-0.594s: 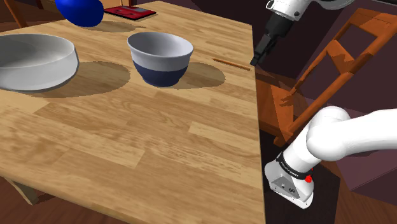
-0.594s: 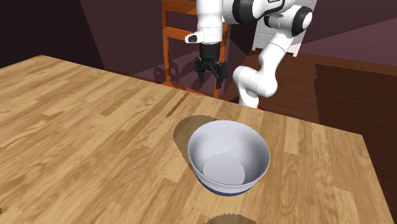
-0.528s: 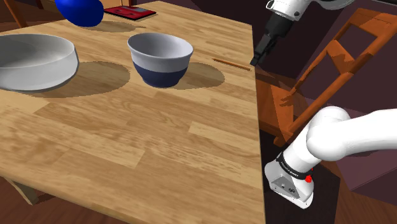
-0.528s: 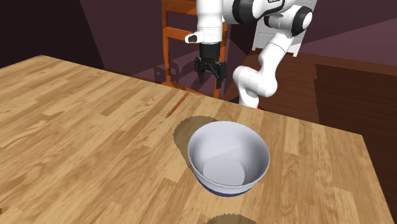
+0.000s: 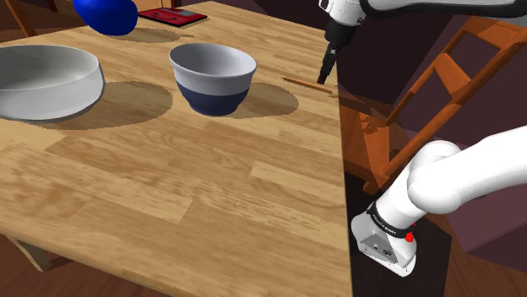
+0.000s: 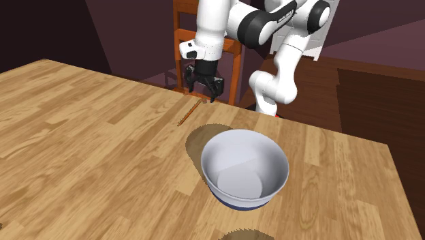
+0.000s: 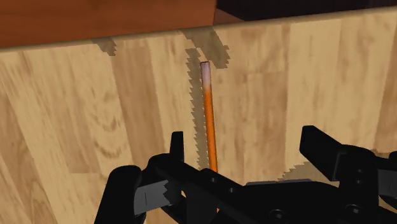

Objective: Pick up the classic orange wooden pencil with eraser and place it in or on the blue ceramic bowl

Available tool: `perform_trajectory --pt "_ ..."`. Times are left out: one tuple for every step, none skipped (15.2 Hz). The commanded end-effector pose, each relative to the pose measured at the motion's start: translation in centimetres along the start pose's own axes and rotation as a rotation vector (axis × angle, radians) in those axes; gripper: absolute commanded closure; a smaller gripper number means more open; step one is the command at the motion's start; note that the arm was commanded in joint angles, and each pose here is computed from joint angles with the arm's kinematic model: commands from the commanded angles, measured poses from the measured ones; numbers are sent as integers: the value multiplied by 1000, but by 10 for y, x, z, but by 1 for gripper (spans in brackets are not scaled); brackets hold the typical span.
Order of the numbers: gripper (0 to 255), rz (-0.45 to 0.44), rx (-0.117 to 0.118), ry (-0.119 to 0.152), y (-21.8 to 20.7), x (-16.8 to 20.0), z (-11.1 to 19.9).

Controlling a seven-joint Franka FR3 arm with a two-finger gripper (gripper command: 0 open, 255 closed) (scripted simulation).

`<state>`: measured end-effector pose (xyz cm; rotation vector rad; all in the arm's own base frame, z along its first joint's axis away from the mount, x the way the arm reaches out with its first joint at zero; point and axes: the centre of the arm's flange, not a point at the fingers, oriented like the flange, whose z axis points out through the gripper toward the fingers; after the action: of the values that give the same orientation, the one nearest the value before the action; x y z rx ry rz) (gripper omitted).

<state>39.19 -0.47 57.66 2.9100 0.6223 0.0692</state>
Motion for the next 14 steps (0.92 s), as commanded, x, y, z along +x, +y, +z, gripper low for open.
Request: perform_trajectory --pt "0 -68 -60 -17 4 15 3" --pt "0 -68 -60 -17 5 15 8" --pt "0 -68 -60 -17 5 15 14" --pt "0 -68 -60 -17 5 15 19" --pt "0 -68 -60 -17 6 14 24" --pt "0 -68 -60 -17 6 14 30" --pt "0 -68 -60 -17 6 14 35" --pt "0 -68 -60 -17 7 14 43" --pt "0 -68 -60 -17 7 14 43" --pt "0 -68 -60 -17 7 14 43" --pt "0 -68 -60 -17 7 14 43" --pt "0 -68 -60 -17 7 14 43" --pt "0 -68 -60 -17 7 14 43" --pt "0 -68 -60 -17 7 14 43"
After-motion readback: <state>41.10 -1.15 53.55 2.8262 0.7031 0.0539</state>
